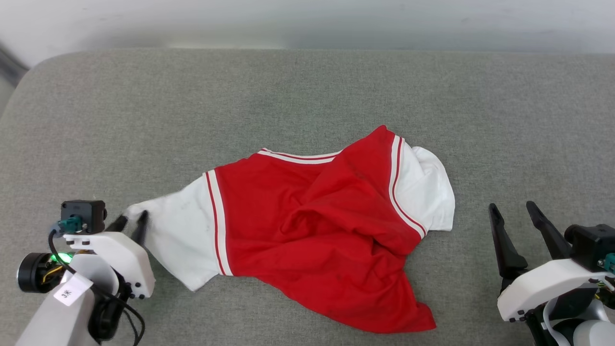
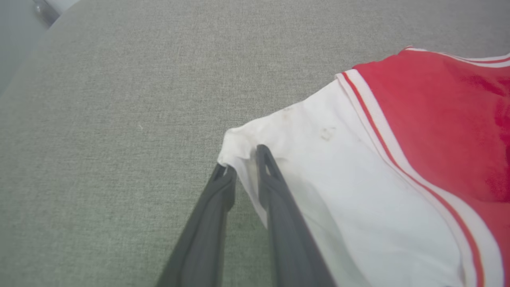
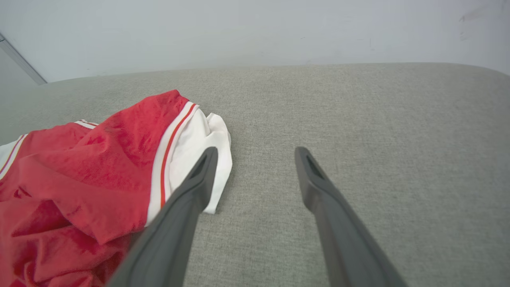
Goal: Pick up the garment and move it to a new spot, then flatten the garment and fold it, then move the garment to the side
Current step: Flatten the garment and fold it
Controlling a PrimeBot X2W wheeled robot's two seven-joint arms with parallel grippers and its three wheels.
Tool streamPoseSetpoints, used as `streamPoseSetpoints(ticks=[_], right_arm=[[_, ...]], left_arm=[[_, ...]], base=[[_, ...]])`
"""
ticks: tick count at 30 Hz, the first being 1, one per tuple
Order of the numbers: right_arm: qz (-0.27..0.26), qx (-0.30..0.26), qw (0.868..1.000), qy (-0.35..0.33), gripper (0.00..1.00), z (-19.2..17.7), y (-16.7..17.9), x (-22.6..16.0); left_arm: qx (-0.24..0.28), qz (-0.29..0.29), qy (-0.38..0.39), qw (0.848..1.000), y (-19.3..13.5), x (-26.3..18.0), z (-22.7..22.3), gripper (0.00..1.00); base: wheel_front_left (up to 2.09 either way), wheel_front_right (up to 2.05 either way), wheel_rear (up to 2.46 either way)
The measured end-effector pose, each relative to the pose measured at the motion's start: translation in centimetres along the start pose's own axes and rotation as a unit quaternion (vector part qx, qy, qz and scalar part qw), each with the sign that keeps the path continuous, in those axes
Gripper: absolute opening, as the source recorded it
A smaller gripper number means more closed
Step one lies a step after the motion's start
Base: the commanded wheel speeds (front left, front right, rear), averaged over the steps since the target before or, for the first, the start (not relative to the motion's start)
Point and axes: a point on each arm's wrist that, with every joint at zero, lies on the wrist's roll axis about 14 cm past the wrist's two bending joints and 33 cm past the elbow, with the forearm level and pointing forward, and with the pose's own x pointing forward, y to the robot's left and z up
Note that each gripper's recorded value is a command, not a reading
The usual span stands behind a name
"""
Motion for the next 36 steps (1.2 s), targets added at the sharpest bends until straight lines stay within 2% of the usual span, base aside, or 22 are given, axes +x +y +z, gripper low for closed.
streamPoseSetpoints(ticks=[6, 13, 19, 20, 21, 23, 28, 33, 36], right_arm=[[0.005, -0.001, 1.000, -0.004, 1.00, 0.4, 0.4, -0.2], [0.018, -0.008, 1.000, -0.021, 1.00, 1.7, 1.3, -0.7], [0.033, -0.014, 0.999, -0.021, 1.00, 2.0, 2.4, -1.3], [0.037, -0.017, 0.999, -0.018, 1.00, 2.0, 2.5, -1.3], [0.062, -0.044, 0.997, 0.020, 1.00, 1.0, 3.5, -1.2], [0.081, -0.061, 0.994, 0.051, 1.00, 0.3, 4.1, -1.0], [0.121, -0.117, 0.973, 0.156, 1.00, -1.9, 4.9, 0.2], [0.136, -0.178, 0.938, 0.264, 1.00, -4.4, 4.7, 1.8], [0.129, -0.186, 0.922, 0.315, 1.00, -5.5, 4.2, 2.7]], left_arm=[[0.018, 0.003, -0.101, 0.995, -0.8, -0.4, 3.2, 1.00], [0.039, -0.032, -0.253, 0.966, -4.4, -3.6, 8.8, 1.00], [0.026, -0.033, -0.305, 0.951, -6.3, -7.1, 9.8, 1.00], [0.023, -0.031, -0.315, 0.948, -6.6, -7.7, 10.1, 1.00], [0.019, -0.030, -0.330, 0.943, -7.6, -10.0, 9.4, 1.00], [0.017, -0.034, -0.325, 0.945, -8.0, -10.3, 8.8, 1.00], [0.015, -0.027, -0.314, 0.949, -7.6, -10.2, 8.0, 1.00], [0.014, -0.021, -0.305, 0.952, -7.2, -9.6, 7.6, 1.00], [0.012, -0.016, -0.299, 0.954, -6.9, -9.5, 7.2, 1.00]], base=[[0.00, 0.00, 0.00], [0.00, 0.00, 0.00], [0.00, 0.00, 0.00], [0.00, 0.00, 0.00], [0.00, 0.00, 0.00], [0.00, 0.00, 0.00], [0.00, 0.00, 0.00], [0.00, 0.00, 0.00], [0.00, 0.00, 0.00]])
